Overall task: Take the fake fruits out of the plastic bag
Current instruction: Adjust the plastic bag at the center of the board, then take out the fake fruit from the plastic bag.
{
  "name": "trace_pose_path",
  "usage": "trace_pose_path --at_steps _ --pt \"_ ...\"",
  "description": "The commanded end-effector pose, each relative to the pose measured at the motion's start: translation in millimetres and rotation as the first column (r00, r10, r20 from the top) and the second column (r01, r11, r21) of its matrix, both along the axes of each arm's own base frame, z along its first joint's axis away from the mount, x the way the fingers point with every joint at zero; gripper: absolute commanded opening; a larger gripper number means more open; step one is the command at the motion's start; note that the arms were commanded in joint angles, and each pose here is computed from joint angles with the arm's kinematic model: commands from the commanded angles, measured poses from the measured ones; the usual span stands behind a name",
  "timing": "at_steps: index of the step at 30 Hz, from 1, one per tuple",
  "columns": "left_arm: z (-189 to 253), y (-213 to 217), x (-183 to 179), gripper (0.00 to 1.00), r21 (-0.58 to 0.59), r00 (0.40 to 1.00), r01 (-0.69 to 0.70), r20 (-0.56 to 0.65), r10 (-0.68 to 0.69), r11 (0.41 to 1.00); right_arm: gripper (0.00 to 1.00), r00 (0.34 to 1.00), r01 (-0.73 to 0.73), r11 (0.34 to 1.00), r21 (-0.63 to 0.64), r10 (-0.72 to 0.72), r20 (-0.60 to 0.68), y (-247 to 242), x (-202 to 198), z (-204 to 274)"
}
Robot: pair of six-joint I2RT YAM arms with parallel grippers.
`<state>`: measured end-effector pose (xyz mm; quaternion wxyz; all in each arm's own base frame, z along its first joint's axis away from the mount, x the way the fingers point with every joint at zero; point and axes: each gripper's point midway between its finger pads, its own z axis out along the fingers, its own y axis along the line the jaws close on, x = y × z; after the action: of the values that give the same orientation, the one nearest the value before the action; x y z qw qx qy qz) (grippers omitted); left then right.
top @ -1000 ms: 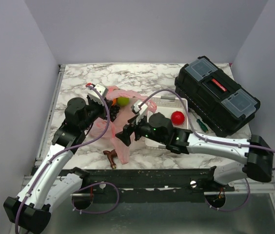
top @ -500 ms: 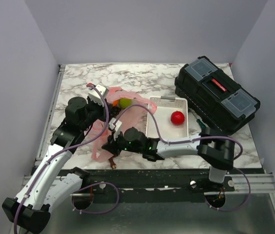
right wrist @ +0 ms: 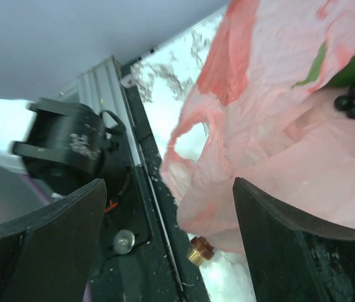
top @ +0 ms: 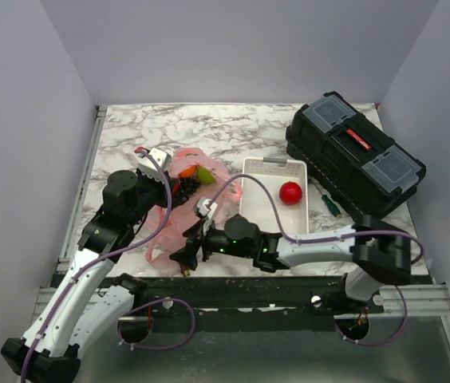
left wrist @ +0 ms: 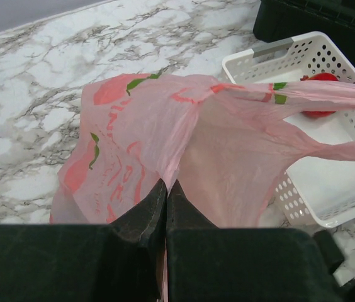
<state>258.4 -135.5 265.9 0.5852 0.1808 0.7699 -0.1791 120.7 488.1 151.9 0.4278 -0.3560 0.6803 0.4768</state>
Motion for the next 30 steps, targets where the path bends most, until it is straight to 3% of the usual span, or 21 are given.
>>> trace_pose_path --at_steps 1,7,13,16,30 --pt "5 0 -4 0.00 -0.019 1.000 0.004 0.021 -0.003 1.000 0.87 0.996 0.091 0.994 0.059 -0.091 0.001 -35 5 36" --pt "6 6 -11 0.00 -0.024 0.999 -0.008 0.052 0.009 1.000 0.85 0.976 0.217 0.974 0.068 -0.216 -0.024 -50 21 62" --pt "1 6 -14 0.00 -0.035 0.998 -0.005 0.067 0.007 0.999 0.49 0.934 0.354 0.935 0.037 -0.351 -0.074 -36 56 57" --pt "-2 6 -14 0.00 -0.038 0.998 -0.008 0.056 0.010 0.999 0.40 0.900 0.424 0.906 0.015 -0.420 -0.117 -29 73 46" --pt "5 -10 -19 0.00 -0.091 0.996 0.069 0.063 -0.063 0.993 0.39 0.771 0.635 0.772 -0.019 -0.635 -0.050 1 158 -3"
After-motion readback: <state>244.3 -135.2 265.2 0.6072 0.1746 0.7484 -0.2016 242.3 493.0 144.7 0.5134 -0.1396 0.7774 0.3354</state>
